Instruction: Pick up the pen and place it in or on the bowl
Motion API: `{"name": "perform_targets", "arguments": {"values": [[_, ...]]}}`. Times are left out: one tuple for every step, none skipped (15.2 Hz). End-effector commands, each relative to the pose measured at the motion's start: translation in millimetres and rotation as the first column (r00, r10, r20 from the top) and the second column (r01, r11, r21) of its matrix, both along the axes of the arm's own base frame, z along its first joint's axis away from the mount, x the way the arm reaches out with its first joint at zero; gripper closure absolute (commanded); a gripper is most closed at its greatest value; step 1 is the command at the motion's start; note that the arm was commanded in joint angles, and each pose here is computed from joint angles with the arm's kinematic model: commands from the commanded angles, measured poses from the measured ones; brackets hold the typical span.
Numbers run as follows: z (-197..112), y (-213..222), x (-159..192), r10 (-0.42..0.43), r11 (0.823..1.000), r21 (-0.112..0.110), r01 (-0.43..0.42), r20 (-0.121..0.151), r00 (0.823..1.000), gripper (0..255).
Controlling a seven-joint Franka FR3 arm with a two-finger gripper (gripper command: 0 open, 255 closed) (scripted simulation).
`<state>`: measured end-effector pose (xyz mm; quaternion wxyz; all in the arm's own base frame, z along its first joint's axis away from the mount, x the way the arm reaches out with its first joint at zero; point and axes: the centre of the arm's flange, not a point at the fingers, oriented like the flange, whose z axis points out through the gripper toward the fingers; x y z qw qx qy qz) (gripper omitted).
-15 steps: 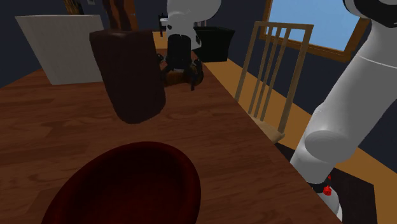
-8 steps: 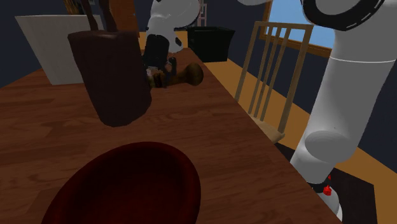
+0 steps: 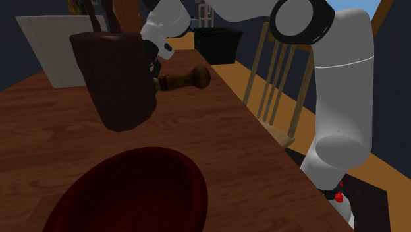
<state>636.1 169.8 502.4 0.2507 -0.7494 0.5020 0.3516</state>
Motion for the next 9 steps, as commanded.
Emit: {"name": "perform_targets", "arguments": {"values": [[-5, 5, 8, -0.029, 1.0, 0.009, 0.029, -0.016, 0.999, 0], [-8, 9, 7, -0.029, 1.0, 0.009, 0.029, -0.016, 0.999, 0], [-11, 13, 6, -0.029, 1.0, 0.009, 0.029, -0.016, 0.999, 0], [-15, 17, 4, -0.029, 1.0, 0.009, 0.029, -0.016, 0.999, 0], [-18, 21, 3, -0.029, 1.0, 0.009, 0.029, -0.016, 0.999, 0], [-21, 25, 1, -0.029, 1.0, 0.009, 0.029, -0.016, 0.999, 0], [-24, 29, 0, -0.029, 1.0, 0.009, 0.029, -0.016, 0.999, 0], [-26, 31, -1, -0.029, 1.0, 0.009, 0.029, -0.016, 0.999, 0], [-26, 31, -1, -0.029, 1.0, 0.008, 0.029, -0.016, 0.999, 0]]}}
